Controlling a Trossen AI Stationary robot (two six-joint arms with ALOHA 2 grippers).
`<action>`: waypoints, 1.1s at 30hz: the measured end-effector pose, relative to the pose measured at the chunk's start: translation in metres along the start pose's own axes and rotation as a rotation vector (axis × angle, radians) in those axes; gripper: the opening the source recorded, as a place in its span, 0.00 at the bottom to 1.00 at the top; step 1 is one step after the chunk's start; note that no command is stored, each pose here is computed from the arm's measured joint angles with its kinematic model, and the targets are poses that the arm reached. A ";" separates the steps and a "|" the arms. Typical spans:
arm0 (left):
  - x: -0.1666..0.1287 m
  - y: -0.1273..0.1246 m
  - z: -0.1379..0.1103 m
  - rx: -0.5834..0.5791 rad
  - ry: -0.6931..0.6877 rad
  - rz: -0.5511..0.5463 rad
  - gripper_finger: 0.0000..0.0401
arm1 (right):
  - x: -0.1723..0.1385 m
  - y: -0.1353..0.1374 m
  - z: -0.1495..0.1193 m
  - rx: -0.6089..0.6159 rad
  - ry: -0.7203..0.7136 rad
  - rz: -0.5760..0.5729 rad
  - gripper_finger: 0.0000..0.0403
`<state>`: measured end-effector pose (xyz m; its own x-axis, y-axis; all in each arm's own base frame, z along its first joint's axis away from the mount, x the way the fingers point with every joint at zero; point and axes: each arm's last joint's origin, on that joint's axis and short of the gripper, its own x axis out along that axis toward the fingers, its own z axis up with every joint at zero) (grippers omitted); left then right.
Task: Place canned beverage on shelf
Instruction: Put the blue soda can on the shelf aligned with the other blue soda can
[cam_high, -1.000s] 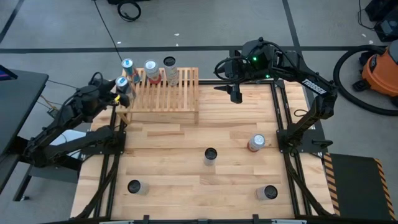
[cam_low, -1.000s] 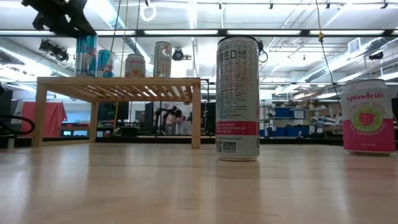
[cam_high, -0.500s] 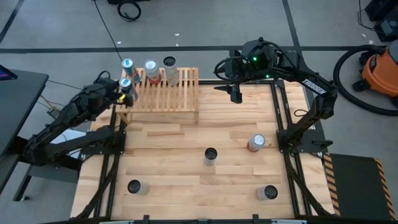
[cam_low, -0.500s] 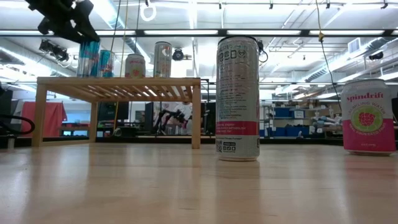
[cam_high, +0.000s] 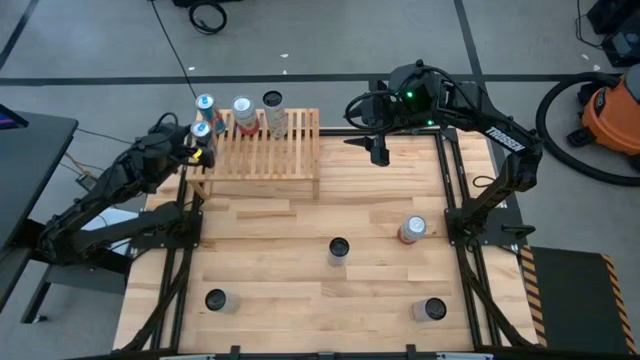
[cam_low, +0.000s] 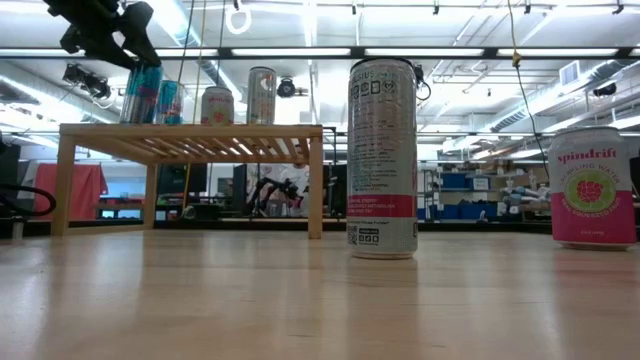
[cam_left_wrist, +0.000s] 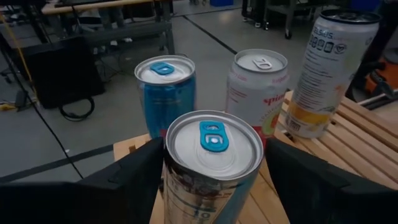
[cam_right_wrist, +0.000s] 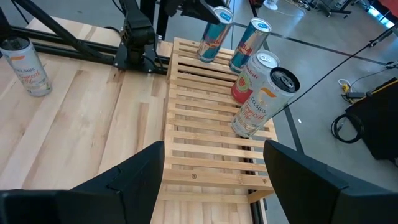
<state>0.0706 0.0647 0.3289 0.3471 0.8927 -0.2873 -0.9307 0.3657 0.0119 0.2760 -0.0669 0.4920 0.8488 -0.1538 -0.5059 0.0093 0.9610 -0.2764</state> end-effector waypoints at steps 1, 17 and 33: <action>0.000 0.000 0.000 0.001 0.000 0.000 0.70 | 0.000 0.000 0.000 0.000 0.000 0.000 0.70; 0.000 0.002 -0.003 0.019 0.026 0.042 0.70 | 0.000 0.000 0.000 0.000 0.000 0.000 0.70; 0.000 0.002 -0.004 0.025 0.026 0.042 0.63 | 0.000 0.000 0.000 0.000 0.000 0.000 0.70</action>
<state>0.0685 0.0644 0.3255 0.3040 0.9006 -0.3108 -0.9412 0.3344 0.0484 0.2760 -0.0670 0.4920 0.8488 -0.1542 -0.5057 0.0099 0.9610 -0.2763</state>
